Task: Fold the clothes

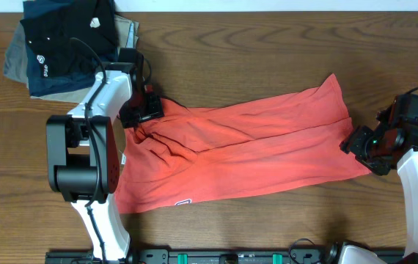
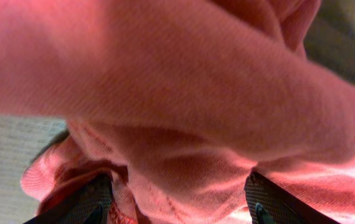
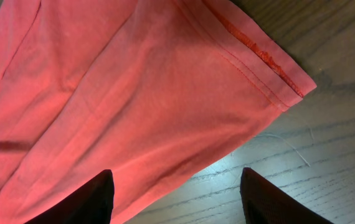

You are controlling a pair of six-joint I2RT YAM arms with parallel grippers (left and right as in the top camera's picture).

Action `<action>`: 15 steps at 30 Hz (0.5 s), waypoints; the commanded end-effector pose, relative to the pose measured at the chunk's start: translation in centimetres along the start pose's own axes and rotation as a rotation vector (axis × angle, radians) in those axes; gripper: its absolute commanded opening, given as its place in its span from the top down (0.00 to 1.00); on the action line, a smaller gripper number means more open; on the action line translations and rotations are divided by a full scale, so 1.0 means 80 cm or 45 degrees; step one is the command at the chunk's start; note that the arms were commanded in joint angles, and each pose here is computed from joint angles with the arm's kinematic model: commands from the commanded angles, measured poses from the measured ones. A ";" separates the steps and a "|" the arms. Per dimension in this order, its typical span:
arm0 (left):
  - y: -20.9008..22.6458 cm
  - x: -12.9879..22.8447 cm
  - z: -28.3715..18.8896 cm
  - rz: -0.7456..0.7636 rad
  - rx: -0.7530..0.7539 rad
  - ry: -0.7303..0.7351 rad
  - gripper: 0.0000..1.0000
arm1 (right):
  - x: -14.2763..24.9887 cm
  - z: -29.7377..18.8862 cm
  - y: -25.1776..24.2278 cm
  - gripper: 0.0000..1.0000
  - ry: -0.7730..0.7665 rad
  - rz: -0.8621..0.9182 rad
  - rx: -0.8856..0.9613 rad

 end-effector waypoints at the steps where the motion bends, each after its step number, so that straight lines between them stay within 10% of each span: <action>1: -0.004 -0.006 -0.007 -0.004 0.019 -0.032 0.31 | -0.004 -0.006 0.005 0.37 -0.030 -0.029 -0.002; 9: -0.005 -0.009 -0.010 -0.003 0.026 -0.049 0.93 | -0.005 -0.006 0.005 0.37 -0.032 -0.029 -0.003; 15: -0.009 -0.011 -0.040 0.005 0.064 -0.125 0.94 | -0.004 -0.006 0.005 0.37 -0.030 -0.029 -0.002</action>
Point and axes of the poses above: each gripper's point midway between its finger pads, its own z axis out along the fingers, its own y axis along the line the jaws close on, x = y × z, the point moved 8 cm from there along -z, back along the fingers, and after that the axes turned 7 degrees about -z, right-handed, at the moved point
